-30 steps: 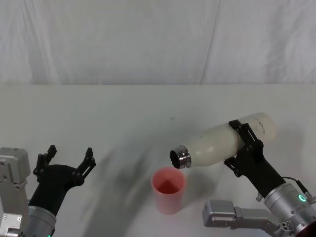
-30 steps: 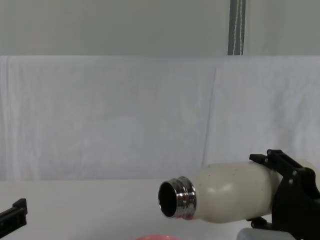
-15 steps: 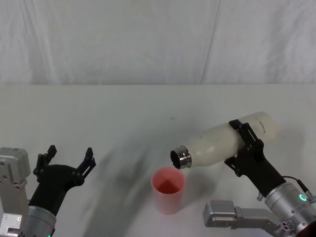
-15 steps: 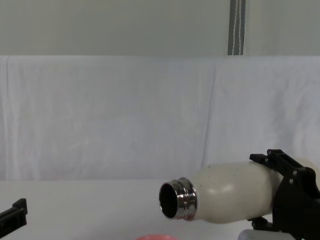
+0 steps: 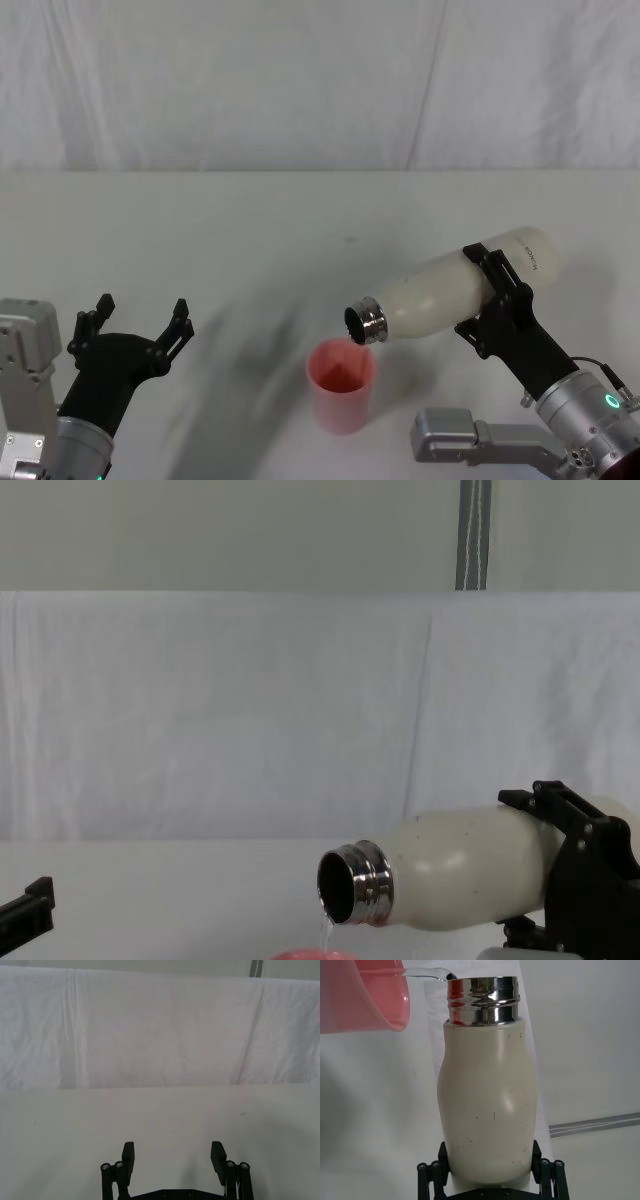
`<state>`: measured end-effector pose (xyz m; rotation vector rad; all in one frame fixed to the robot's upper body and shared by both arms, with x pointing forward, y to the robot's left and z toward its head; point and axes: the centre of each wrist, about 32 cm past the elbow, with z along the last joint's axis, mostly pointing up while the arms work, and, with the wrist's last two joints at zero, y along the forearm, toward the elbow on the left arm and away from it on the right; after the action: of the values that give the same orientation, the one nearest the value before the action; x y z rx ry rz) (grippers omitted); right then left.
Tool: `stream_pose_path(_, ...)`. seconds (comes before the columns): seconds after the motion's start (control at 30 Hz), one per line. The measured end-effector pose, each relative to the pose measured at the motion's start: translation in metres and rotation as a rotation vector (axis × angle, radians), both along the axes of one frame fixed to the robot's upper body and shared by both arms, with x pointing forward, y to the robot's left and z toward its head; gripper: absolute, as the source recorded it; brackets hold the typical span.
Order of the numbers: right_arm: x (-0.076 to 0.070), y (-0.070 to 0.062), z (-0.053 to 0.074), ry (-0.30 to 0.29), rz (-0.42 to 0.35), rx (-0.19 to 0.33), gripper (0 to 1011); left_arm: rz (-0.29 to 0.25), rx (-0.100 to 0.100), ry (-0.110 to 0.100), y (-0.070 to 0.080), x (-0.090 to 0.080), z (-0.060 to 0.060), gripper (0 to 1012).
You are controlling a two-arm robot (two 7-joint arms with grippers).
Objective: Grasp the thermos with one hand and pour water into the cup lid.
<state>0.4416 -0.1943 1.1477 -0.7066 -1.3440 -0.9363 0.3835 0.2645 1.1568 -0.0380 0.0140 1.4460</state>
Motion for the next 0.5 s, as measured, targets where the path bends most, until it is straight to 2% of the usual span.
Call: stream_pose_path(0.5, -0.001, 0.0004, -0.0013, -0.002, -0.001, -0.004, 950, 0.0, 0.0, 0.0, 0.0, 0.0, 0.0, 1001)
